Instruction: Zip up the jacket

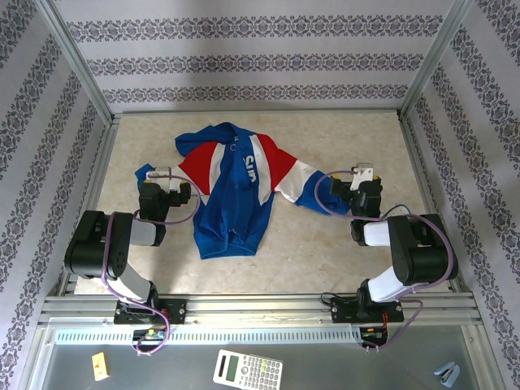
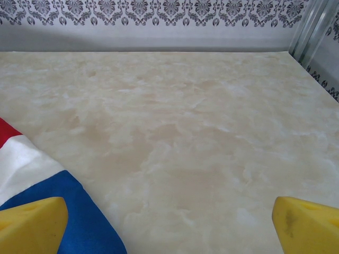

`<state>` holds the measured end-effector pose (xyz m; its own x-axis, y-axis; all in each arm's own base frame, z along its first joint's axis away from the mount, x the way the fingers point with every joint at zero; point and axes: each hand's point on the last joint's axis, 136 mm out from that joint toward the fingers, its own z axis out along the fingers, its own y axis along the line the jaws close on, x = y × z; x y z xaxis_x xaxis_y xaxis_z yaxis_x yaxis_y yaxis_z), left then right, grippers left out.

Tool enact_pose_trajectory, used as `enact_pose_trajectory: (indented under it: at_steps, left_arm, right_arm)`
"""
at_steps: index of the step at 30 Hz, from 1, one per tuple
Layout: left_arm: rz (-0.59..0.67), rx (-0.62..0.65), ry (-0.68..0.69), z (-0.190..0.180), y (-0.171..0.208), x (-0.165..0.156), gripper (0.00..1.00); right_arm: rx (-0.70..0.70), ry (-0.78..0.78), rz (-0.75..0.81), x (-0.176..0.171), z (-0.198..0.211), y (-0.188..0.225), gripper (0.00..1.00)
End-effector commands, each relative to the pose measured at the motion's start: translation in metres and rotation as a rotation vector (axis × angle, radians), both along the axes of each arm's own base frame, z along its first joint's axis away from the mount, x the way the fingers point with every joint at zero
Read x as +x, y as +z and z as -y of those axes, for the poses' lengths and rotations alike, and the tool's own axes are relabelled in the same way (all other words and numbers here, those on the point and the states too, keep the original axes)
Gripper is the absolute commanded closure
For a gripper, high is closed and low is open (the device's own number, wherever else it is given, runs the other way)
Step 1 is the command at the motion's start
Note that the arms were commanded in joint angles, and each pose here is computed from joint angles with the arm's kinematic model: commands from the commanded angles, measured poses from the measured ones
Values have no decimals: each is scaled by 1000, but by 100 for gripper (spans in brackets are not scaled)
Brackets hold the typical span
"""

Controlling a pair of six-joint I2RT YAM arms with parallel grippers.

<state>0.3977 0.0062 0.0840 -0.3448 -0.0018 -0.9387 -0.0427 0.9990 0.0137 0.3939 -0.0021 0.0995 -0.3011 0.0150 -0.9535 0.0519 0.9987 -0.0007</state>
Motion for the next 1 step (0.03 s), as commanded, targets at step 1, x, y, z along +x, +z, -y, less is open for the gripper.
enact_pose_trajectory:
  at_steps: [1]
  left_arm:
    - [2,0,1,-3,3,3,0]
  right_arm:
    - [15,14,26,5,-2,8,2]
